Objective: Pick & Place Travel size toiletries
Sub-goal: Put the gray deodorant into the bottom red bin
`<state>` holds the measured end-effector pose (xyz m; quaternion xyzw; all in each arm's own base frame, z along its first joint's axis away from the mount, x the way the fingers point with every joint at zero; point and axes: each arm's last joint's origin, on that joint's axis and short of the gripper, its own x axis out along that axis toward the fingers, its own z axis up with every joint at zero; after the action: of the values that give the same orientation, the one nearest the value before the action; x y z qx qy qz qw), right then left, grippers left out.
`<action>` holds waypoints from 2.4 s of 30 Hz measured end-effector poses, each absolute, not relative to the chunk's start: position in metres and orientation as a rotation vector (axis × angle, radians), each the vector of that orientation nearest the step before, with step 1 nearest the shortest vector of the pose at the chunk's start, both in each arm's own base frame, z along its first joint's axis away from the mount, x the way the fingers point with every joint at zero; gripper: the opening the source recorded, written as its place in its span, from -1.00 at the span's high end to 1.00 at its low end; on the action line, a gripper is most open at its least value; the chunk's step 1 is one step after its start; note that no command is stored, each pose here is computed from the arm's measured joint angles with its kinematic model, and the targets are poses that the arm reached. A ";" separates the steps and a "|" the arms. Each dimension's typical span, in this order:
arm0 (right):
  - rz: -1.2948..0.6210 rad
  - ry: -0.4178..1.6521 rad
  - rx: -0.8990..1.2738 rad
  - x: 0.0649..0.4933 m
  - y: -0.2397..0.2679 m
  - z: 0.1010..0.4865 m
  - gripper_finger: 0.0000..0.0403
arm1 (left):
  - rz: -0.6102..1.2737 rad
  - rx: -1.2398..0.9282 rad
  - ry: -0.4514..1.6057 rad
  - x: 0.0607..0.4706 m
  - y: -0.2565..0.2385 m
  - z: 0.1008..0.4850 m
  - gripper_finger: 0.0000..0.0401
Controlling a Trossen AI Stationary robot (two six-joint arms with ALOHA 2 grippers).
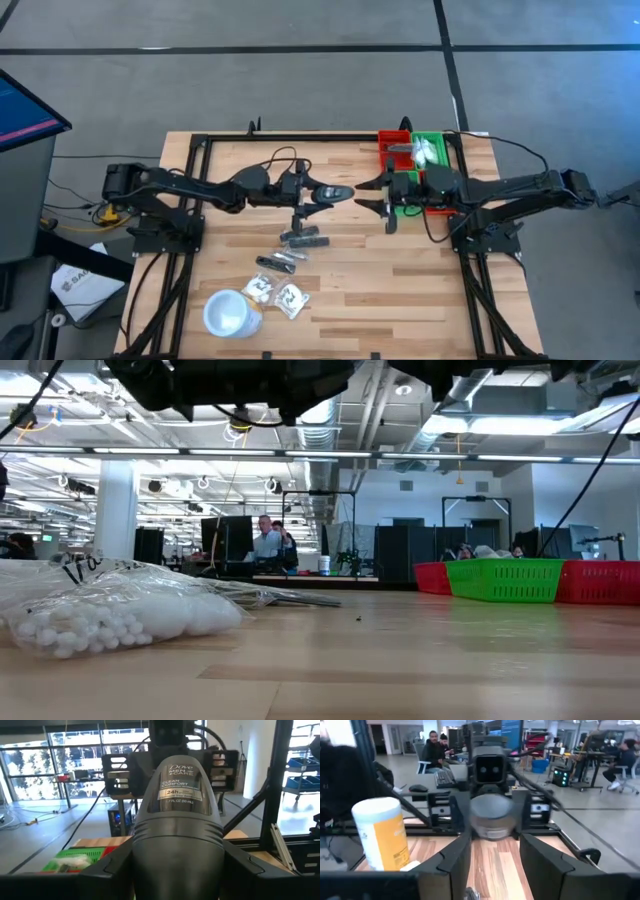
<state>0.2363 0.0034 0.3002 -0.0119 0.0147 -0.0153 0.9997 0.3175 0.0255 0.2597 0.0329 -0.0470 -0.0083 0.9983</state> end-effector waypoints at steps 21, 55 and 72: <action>-0.033 -0.010 -0.087 0.242 0.008 0.300 -0.24 | -0.093 0.071 -0.120 0.324 0.020 0.263 0.04; -0.015 -0.075 -0.154 0.305 0.010 0.295 -0.24 | -0.092 0.089 -0.126 0.323 0.020 0.264 0.02; -0.009 -0.053 -0.163 0.320 0.011 0.293 0.02 | -0.108 0.091 -0.121 0.323 0.020 0.263 0.02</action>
<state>0.3204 0.0107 0.2926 -0.0815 -0.0265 -0.0045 0.9963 0.3232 0.0195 0.2628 0.0454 -0.0604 -0.0539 0.9957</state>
